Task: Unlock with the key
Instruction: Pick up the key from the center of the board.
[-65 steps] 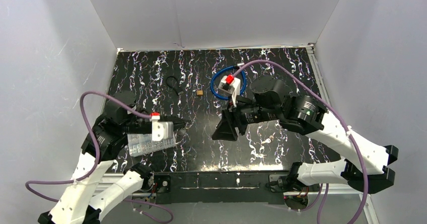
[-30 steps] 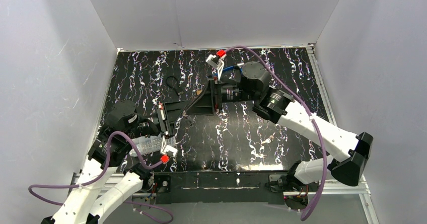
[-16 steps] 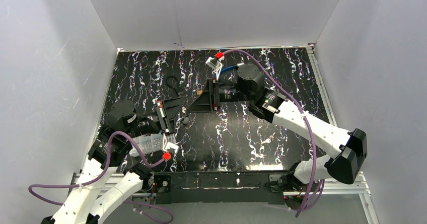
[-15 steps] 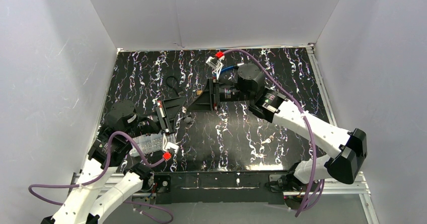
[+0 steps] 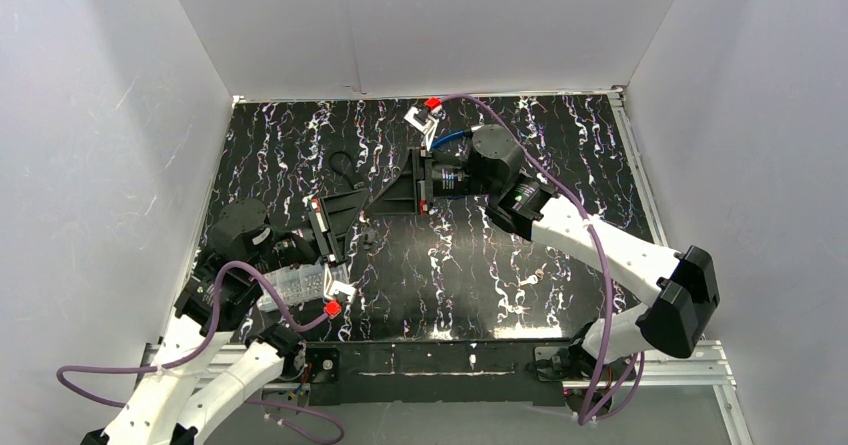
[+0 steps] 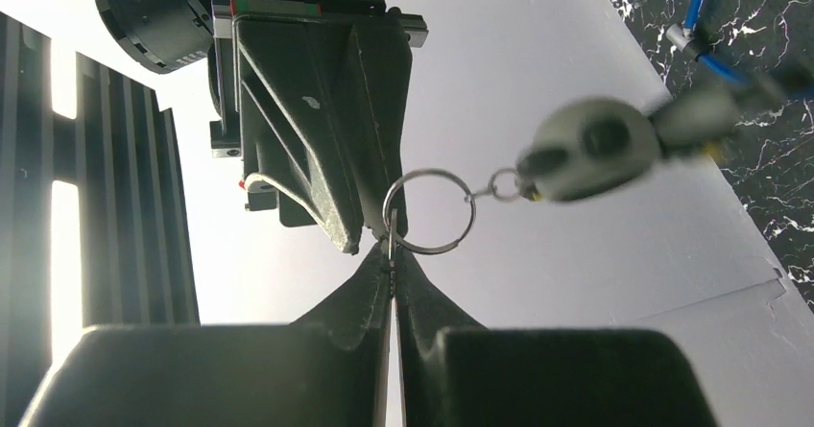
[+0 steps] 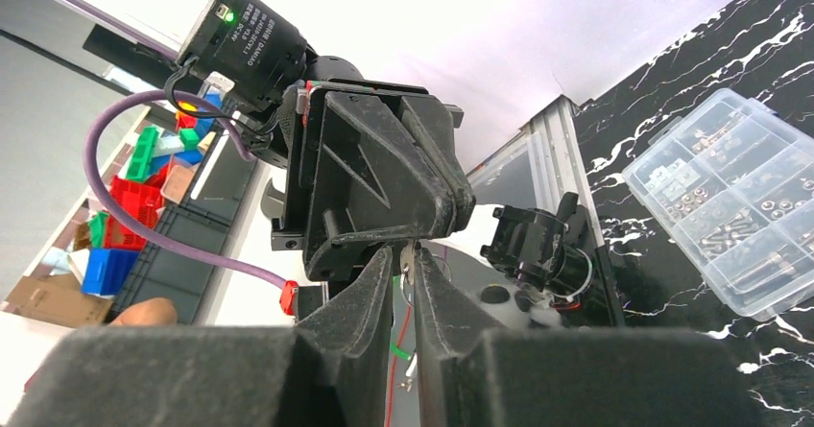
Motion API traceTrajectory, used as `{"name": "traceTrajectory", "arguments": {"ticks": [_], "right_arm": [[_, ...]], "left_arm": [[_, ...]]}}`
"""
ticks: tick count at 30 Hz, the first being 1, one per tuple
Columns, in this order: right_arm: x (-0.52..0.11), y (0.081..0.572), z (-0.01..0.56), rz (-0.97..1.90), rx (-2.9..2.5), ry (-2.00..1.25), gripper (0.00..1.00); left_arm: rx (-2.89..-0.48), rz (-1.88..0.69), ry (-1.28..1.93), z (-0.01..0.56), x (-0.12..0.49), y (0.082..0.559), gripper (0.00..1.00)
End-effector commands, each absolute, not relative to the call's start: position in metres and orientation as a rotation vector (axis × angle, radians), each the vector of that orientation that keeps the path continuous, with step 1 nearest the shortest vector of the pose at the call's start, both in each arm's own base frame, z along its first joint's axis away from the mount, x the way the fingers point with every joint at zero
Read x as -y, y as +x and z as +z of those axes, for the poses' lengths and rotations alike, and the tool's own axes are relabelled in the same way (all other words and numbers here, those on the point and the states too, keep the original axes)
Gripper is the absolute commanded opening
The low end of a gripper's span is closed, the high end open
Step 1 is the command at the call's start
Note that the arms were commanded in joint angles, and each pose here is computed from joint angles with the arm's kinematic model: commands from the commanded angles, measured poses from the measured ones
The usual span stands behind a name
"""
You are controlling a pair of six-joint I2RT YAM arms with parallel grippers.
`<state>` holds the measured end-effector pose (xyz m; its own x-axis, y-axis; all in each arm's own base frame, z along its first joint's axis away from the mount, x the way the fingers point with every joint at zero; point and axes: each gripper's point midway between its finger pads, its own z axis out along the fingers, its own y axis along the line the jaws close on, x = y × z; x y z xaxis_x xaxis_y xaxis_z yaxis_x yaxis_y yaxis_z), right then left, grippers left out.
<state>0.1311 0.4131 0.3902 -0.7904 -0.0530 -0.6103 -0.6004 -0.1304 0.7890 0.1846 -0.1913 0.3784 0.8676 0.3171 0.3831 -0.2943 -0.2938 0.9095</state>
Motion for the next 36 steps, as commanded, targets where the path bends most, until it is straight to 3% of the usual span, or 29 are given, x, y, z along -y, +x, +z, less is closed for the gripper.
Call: {"name": "traceTrajectory", "arguments": {"ticks": [1, 16, 18, 21, 25, 30, 36], "right_arm": [[-0.412, 0.122, 0.402, 2.050, -1.692, -0.773, 0.19], [-0.416, 0.132, 0.391, 2.059, -1.747, -0.719, 0.32], [-0.415, 0.133, 0.393, 2.064, -1.739, -0.710, 0.26], [-0.416, 0.133, 0.397, 2.083, -1.719, -0.703, 0.02], [-0.413, 0.132, 0.400, 2.097, -1.712, -0.698, 0.01], [-0.392, 0.136, 0.397, 2.076, -1.721, -0.685, 0.01], [-0.372, 0.124, 0.383, 1.910, -1.768, -0.893, 0.01]], "left_arm": [[0.106, 0.705, 1.778, 0.384, 0.195, 0.186, 0.00], [0.090, 0.701, 1.784, 0.384, 0.194, 0.188, 0.00], [0.091, 0.701, 1.785, 0.383, 0.195, 0.188, 0.00], [0.095, 0.704, 1.783, 0.384, 0.194, 0.187, 0.00], [0.088, 0.694, 1.768, 0.388, 0.194, 0.185, 0.00], [0.014, 0.619, 1.692, 0.403, 0.191, 0.176, 0.26], [-0.238, 0.315, 1.746, 0.398, 0.177, 0.146, 0.92]]}}
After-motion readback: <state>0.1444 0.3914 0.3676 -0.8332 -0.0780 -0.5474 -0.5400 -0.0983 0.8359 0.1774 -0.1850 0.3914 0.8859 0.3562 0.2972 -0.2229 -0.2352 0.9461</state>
